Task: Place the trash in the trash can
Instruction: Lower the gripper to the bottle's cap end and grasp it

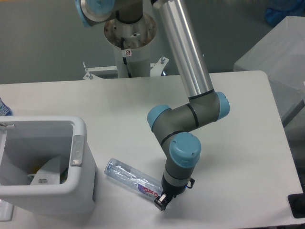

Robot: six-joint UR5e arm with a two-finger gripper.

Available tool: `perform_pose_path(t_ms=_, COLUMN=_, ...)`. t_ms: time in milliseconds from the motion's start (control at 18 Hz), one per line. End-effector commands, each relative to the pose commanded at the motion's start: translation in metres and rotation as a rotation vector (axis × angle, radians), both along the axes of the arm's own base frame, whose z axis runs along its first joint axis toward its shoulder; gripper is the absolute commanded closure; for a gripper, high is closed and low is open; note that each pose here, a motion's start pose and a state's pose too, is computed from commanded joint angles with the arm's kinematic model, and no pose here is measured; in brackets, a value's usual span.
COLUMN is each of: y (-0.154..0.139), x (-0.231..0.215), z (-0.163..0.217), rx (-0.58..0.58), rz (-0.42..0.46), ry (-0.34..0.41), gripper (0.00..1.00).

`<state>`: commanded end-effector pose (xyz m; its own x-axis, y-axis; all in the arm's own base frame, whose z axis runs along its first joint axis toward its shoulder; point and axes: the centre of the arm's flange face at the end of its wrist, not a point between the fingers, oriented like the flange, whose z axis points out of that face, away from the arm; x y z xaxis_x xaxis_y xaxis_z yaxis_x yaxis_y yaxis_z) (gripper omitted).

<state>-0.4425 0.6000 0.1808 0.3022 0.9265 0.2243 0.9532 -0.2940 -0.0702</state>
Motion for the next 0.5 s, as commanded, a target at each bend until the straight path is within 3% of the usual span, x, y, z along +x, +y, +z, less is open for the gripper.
perform_pose_path(t_ms=222, y=-0.0001, x=-0.0015, z=0.0047, rx=0.005, rz=0.002, ry=0.006, gripper=0.52)
perform_pose_path(t_ms=500, y=0.0018, x=-0.0034, z=0.0077, rx=0.011, rz=0.001, ry=0.010, gripper=0.54)
